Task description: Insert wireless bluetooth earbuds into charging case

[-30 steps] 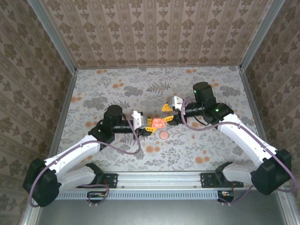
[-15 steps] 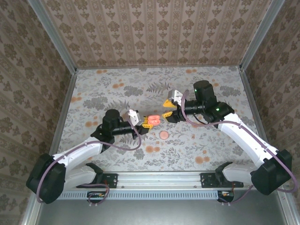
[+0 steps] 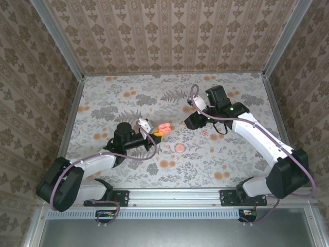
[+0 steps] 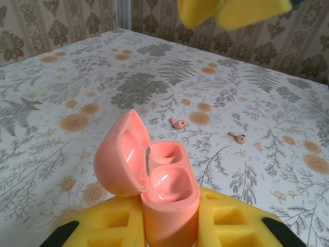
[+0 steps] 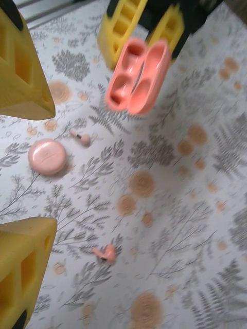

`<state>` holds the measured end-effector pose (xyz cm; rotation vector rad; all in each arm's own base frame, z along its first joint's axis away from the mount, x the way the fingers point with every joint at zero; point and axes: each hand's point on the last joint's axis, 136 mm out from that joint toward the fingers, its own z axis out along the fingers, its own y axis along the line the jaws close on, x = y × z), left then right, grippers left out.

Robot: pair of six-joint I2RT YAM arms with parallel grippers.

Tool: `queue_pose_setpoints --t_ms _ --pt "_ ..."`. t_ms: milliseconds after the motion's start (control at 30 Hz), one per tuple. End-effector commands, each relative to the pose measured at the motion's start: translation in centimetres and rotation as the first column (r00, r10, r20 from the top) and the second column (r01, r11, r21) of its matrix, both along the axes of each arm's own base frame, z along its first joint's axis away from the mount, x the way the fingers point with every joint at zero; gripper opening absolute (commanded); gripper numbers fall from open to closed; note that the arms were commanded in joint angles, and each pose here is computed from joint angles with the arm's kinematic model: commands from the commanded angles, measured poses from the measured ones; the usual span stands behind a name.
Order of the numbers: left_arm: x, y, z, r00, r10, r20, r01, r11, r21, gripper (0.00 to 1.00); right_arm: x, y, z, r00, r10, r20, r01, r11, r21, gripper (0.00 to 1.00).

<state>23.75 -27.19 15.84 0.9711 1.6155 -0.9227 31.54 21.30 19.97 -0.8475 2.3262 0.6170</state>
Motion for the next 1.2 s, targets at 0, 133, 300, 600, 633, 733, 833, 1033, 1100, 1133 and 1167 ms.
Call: queue_pose_setpoints --t_ms 0,133,300,600,633,733,833,1033,1100,1133,1167 --pt "0.9 0.7 0.4 0.999 0.049 -0.004 -0.049 0.998 -0.036 0.22 1.2 -1.3 -1.8 0.994 -0.084 -0.074 0.076 0.992 -0.100 0.53" --pt "1.2 1.5 0.1 0.997 0.080 -0.019 -0.080 0.996 -0.031 0.22 3.6 -1.1 -3.4 0.968 -0.179 -0.177 0.159 0.980 -0.123 0.53" --pt "1.5 2.0 -0.2 0.994 0.106 -0.031 -0.107 0.994 -0.009 0.22 5.9 -1.8 -7.1 0.891 -0.324 -0.316 0.250 0.934 -0.255 0.51" --pt "1.9 2.7 -0.5 0.989 0.145 -0.028 -0.144 0.989 0.030 0.21 8.2 -2.1 -11.6 0.815 -0.463 -0.349 0.296 0.849 -0.436 0.52" --pt "2.0 2.8 -0.6 0.989 0.147 -0.029 -0.146 0.989 0.032 0.21 8.4 -2.0 -12.1 0.813 -0.464 -0.351 0.290 0.846 -0.448 0.53" --pt "2.1 2.9 -0.8 0.988 0.152 -0.035 -0.151 0.988 0.038 0.21 9.0 -1.7 -13.0 0.815 -0.465 -0.344 0.281 0.838 -0.468 0.53" --pt "2.3 2.9 -0.8 0.987 0.157 -0.036 -0.156 0.987 0.042 0.21 9.4 -1.3 -13.7 0.820 -0.458 -0.343 0.264 0.834 -0.484 0.53" --pt "2.6 2.9 -1.1 0.985 0.165 -0.050 -0.163 0.986 0.046 0.21 9.8 -0.6 -15.1 0.831 -0.441 -0.339 0.228 0.826 -0.516 0.53" --pt "2.7 2.8 -1.2 0.985 0.164 -0.054 -0.161 0.986 0.044 0.21 9.8 -0.4 -15.3 0.833 -0.439 -0.337 0.222 0.823 -0.523 0.53" --pt "2.8 2.7 -1.2 0.985 0.162 -0.058 -0.160 0.986 0.044 0.21 9.8 -0.3 -15.6 0.835 -0.436 -0.337 0.217 0.822 -0.527 0.53" --pt "2.8 2.7 -1.2 0.985 0.162 -0.059 -0.160 0.986 0.043 0.21 9.8 -0.3 -15.7 0.835 -0.436 -0.337 0.216 0.821 -0.528 0.52"
